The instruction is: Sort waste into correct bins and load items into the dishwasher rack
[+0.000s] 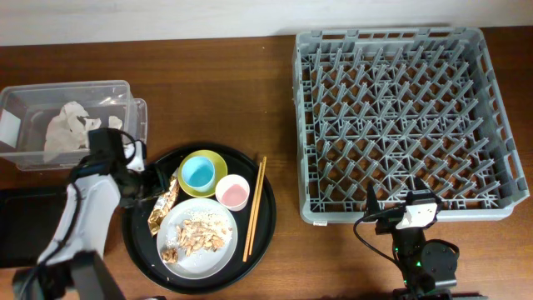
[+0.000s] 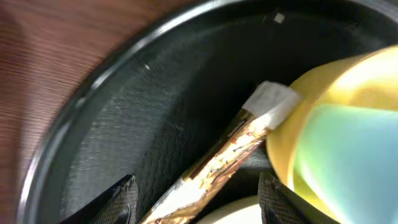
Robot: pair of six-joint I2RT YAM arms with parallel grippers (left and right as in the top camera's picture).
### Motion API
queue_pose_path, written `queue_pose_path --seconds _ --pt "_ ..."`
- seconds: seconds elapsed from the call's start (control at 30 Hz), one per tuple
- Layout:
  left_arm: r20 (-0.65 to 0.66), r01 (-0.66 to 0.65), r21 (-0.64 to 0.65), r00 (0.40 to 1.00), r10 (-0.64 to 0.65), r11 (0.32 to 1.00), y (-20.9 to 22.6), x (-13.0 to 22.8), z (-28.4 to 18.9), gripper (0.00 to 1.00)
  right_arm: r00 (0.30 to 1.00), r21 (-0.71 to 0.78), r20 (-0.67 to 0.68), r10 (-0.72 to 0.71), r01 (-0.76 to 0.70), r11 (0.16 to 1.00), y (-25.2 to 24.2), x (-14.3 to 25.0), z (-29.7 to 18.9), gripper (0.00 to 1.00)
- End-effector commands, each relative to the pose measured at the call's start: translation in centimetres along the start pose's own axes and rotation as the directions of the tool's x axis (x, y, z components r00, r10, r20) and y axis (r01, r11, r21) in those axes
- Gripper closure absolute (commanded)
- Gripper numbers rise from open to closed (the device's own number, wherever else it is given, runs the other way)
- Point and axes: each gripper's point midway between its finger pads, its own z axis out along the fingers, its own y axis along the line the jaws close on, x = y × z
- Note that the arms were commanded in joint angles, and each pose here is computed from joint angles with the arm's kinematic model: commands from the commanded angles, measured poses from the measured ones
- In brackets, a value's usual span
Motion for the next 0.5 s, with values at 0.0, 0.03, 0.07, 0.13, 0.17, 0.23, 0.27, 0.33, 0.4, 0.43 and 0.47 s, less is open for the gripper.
queue_pose_path --seconds 0.0,0.03,0.07,0.13,0.17,0.23,0.27,0.33,0.4,0.43,0.47 --pt "-0.075 -0.089 -0.035 0.993 0.086 0.995 0.0 1.0 2.5 0.38 1.000 0.015 -0.004 0.002 -0.002 1.000 -0.3 0.3 0.0 0.02" --pt "-0.090 -0.106 -0.032 0.991 0.102 0.994 -0.4 1.1 3.2 0.38 1.000 0.015 -0.004 0.002 -0.002 1.000 -0.3 0.3 0.0 0.02" --pt "-0.100 -0.111 -0.035 0.989 0.107 0.993 -0.4 1.3 3.7 0.38 1.000 0.015 -0.004 0.002 -0.002 1.000 -0.3 0.3 0.0 0.02" --pt "-0.103 -0.118 -0.126 0.989 0.106 0.985 1.2 1.1 3.9 0.39 1.000 0.015 -0.004 0.002 -0.002 1.000 -0.3 0.3 0.0 0.02" --pt "-0.101 -0.119 -0.133 0.989 0.106 0.984 1.3 1.0 4.0 0.39 1.000 0.015 -0.004 0.002 -0.002 1.000 -0.3 0.3 0.0 0.02" --pt "-0.081 -0.119 -0.126 0.991 0.109 0.985 1.2 0.5 4.0 0.50 1.000 0.015 -0.004 0.002 -0.002 1.000 -0.3 0.3 0.0 0.02" --pt "-0.076 -0.119 -0.125 0.991 0.110 0.985 1.2 0.4 4.1 0.53 1.000 0.015 -0.004 0.002 -0.002 1.000 -0.3 0.3 0.0 0.01" --pt "-0.073 -0.119 -0.125 0.991 0.110 0.985 1.3 0.8 4.8 0.61 1.000 0.015 -0.004 0.002 -0.002 1.000 -0.3 0.3 0.0 0.02" --pt "-0.083 -0.118 -0.115 0.991 0.109 0.986 1.3 1.4 5.4 0.83 1.000 0.015 -0.004 0.002 -0.002 1.000 -0.3 0.3 0.0 0.01" --pt "-0.077 -0.114 -0.107 0.991 0.106 0.988 1.1 1.0 5.0 1.00 1.000 0.015 -0.004 0.002 -0.002 1.000 -0.3 0.3 0.0 0.02" --pt "-0.071 -0.113 -0.091 0.992 0.107 0.989 0.6 0.4 4.4 1.00 1.000 0.015 -0.004 0.002 -0.002 1.000 -0.3 0.3 0.0 0.02"
